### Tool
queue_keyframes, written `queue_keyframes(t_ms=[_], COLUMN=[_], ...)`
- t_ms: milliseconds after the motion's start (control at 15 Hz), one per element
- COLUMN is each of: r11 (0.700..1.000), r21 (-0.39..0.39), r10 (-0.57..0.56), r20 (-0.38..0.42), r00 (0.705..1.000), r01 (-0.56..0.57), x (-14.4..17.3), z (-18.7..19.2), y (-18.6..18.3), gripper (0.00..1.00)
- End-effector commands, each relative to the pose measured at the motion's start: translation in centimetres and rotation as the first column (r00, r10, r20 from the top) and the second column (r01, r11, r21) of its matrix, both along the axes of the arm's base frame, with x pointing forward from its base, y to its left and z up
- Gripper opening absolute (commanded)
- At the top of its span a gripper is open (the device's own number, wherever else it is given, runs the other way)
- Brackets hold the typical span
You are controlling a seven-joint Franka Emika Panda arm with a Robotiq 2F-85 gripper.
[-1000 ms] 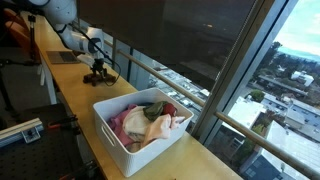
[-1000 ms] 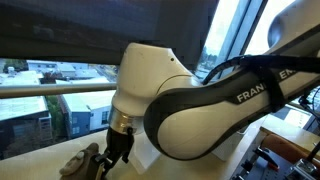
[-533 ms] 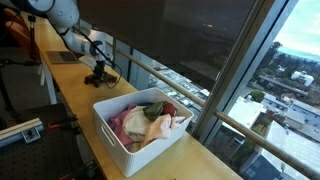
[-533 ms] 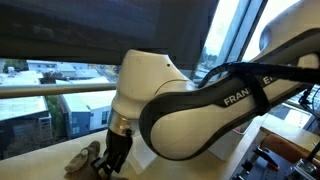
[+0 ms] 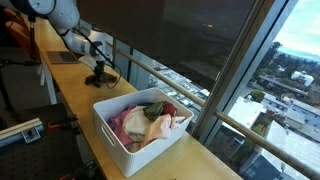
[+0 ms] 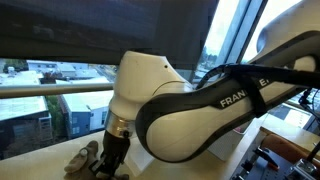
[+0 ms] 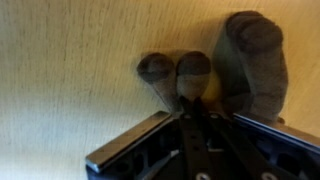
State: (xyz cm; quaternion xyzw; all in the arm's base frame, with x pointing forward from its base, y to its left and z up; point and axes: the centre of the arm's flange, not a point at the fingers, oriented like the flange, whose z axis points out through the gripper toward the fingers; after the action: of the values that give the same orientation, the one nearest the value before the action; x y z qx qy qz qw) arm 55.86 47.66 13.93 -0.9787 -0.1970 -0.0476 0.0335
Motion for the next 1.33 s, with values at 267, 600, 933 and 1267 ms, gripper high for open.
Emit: queue_keyframes(t_ms=[267, 600, 933, 1267], r11=[1.0, 0.999, 0.999, 0.993], r21=[0.029, 0.032, 0.028, 0.003], r10=[0.001, -0.021, -0.049, -0.112], r20=[-0.008, 0.042, 0.121, 0.227], r00=[1.0, 0.999, 0.991, 0.967], r01=[-0.001, 0.02, 0.045, 0.114], x=[0.5, 0.5, -0.5, -1.6], z=[2.2, 7.5, 15.6, 23.5], y=[-0.4, -2.6, -6.1, -12.8], gripper=[0.01, 0.01, 0.01, 0.01])
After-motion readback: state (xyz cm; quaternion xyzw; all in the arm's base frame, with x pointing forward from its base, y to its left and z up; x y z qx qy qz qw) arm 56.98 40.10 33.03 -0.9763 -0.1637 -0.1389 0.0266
